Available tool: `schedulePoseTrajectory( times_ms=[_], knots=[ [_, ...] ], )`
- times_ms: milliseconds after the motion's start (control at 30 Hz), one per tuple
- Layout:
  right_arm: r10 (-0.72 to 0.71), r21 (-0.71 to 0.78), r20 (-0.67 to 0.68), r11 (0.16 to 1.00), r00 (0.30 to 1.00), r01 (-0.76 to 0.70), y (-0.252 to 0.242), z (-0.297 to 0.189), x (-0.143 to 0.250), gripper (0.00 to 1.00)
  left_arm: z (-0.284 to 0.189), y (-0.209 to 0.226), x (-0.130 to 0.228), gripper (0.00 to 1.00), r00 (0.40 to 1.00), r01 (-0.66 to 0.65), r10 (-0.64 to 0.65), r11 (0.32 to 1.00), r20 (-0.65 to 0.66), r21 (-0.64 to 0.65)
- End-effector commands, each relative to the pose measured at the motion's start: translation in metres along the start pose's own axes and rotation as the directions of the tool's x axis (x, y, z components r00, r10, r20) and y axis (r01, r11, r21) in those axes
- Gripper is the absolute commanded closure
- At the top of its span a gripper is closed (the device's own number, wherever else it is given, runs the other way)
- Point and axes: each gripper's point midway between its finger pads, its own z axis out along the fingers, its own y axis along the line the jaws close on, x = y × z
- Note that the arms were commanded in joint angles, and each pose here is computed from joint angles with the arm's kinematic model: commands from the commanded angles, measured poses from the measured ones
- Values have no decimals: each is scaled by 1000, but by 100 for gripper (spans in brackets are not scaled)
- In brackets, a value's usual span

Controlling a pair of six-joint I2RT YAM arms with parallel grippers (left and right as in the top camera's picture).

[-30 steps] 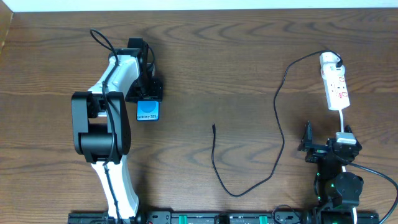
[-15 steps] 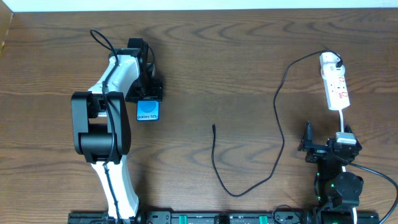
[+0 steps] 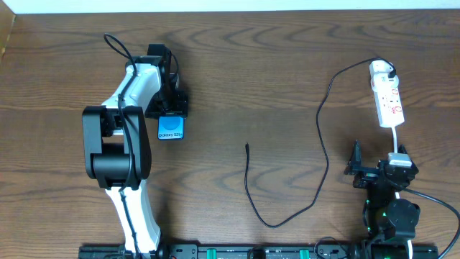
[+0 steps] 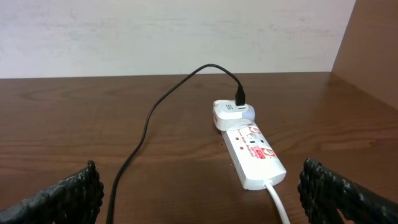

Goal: Plug charger to phone and switch on socket
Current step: 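Close the left gripper on the phone's long edges, then lift the phone with the left gripper and tilt it upright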

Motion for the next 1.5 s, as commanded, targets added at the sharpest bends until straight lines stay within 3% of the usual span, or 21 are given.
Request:
schedulePoseTrajectory(
  times_ms=[0, 567, 733, 933, 1233, 1467],
  knots=[
    [18, 14, 1, 1000, 1000, -18, -3, 0, 0, 1, -18, 1, -3, 92, 999, -2, 2, 1000, 44, -4],
    [18, 14, 1, 1000, 1000, -18, -3, 0, 0, 1, -54, -2, -8, 93, 991, -4, 3, 1000, 131, 10],
    [18, 14, 1, 1000, 1000, -18, -3, 0, 0, 1, -64, -16, -5, 93, 990, -16, 3, 995, 138, 97],
    [18, 14, 1, 1000, 1000, -18, -3, 0, 0, 1, -78, -50, 0, 93, 991, -18, -20, 957, 129, 291],
    [18, 14, 1, 1000, 1000, -18, -3, 0, 0, 1, -105, -104, 8, 92, 992, 94, -127, 784, 11, 614],
    [18, 14, 1, 1000, 1000, -18, -3, 0, 0, 1, -146, -143, 15, 93, 979, 198, -143, 532, -143, 823]
  ],
)
